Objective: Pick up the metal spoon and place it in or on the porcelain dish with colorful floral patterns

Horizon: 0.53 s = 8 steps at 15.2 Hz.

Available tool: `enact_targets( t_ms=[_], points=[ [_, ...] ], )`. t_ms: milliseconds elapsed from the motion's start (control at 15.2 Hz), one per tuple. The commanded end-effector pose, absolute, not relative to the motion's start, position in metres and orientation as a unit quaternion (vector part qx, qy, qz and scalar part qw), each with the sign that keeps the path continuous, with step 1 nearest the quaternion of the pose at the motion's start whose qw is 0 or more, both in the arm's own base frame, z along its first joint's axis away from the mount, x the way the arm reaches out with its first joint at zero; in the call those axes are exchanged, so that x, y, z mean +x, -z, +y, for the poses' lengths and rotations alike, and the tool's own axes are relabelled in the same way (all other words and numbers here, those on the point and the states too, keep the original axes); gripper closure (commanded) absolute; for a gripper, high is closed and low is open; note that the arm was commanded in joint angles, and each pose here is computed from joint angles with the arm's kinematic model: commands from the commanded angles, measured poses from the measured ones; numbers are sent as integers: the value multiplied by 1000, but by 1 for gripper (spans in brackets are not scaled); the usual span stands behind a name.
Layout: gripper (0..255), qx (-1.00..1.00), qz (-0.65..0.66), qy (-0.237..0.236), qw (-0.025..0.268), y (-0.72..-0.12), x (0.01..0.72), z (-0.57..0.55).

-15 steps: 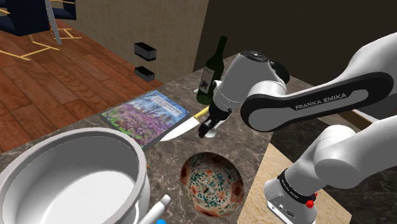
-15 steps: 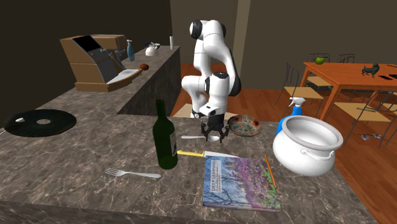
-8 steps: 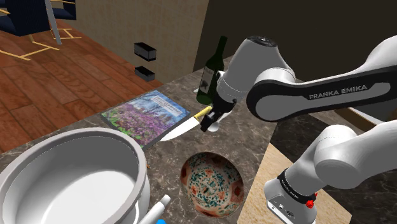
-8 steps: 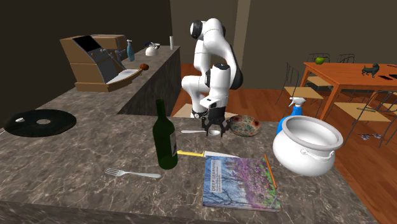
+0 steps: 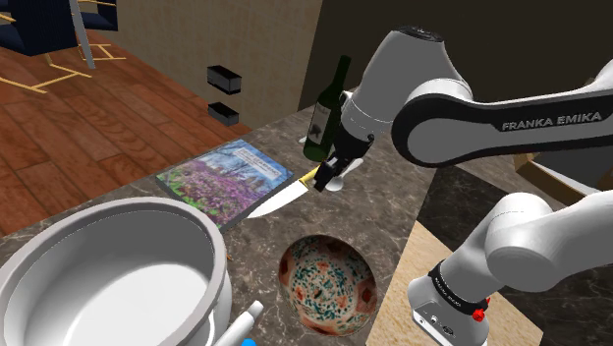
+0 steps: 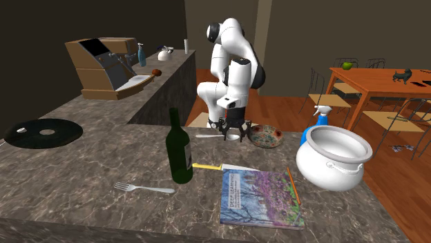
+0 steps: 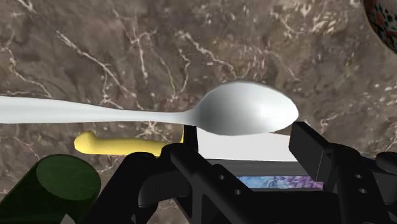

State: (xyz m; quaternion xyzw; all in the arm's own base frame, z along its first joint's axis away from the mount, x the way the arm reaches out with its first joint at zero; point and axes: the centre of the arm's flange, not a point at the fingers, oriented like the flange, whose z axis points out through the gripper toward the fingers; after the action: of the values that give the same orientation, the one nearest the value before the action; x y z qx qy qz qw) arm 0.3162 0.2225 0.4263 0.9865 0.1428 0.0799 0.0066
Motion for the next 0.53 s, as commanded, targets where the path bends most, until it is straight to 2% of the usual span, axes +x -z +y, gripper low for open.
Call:
enact_targets(
  t_ms=[0, 264, 462],
  points=[
    [255, 987, 143, -80, 7, -438, 317, 223],
    [255, 987, 143, -80, 7, -454, 317, 223],
    [255, 987, 143, -80, 7, -456, 290, 252]
  ],
)
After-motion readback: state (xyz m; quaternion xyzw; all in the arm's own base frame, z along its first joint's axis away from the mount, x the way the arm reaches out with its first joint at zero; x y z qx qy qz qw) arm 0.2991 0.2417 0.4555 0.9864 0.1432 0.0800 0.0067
